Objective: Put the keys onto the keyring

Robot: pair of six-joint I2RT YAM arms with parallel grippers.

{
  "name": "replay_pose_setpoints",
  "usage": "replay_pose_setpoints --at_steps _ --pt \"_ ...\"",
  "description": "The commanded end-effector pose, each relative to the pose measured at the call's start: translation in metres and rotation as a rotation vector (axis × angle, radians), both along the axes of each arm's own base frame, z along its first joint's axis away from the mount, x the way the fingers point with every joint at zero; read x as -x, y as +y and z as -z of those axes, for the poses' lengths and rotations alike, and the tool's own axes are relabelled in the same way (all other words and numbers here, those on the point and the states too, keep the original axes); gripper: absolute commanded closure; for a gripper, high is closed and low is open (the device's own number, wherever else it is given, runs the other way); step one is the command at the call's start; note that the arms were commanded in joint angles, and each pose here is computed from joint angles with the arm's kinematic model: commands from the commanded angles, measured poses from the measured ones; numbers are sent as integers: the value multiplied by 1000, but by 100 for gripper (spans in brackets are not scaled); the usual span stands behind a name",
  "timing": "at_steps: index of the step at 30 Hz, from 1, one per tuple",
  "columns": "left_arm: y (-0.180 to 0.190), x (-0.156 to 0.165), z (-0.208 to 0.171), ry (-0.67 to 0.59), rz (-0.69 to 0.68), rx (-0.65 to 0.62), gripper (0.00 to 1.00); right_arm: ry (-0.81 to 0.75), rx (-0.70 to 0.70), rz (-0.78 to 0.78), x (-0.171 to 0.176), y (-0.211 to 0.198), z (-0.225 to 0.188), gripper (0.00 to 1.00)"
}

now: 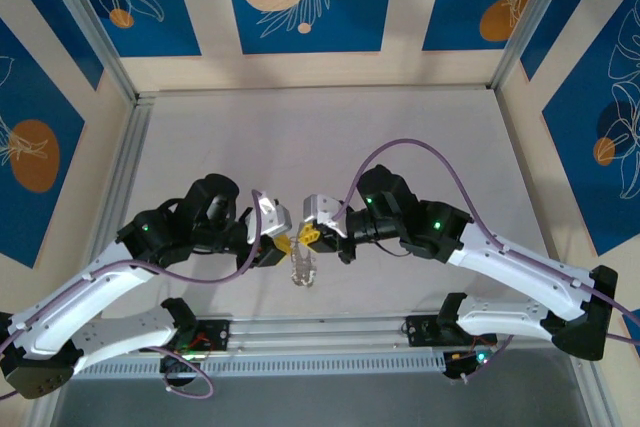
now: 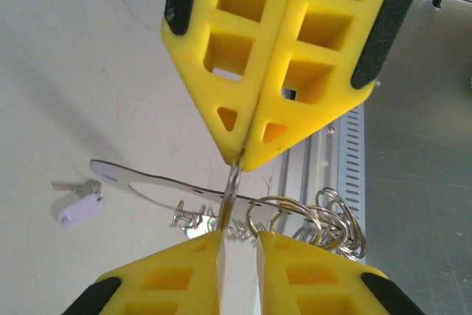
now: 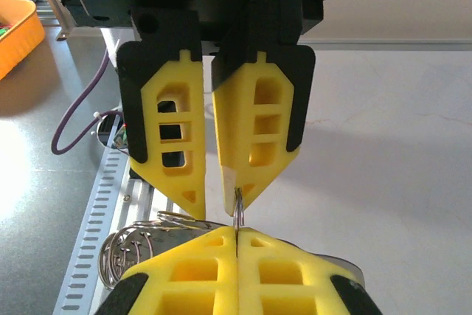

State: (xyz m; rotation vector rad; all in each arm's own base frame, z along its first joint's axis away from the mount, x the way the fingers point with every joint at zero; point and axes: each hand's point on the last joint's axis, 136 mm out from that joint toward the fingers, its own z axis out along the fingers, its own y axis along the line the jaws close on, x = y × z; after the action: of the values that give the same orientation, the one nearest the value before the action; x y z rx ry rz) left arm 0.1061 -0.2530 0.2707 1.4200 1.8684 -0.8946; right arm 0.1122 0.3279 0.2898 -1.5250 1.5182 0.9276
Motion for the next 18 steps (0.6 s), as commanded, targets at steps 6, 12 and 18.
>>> replay_pose_setpoints --at_steps 6,12,18 --pt "-5 2 -21 -57 50 39 82 3 11 -25 4 4 -10 100" --pt "0 3 -23 -63 36 48 82 4 39 -18 2 5 -6 100" --pt "-5 3 -19 -56 52 55 83 14 9 -51 9 6 -13 100"
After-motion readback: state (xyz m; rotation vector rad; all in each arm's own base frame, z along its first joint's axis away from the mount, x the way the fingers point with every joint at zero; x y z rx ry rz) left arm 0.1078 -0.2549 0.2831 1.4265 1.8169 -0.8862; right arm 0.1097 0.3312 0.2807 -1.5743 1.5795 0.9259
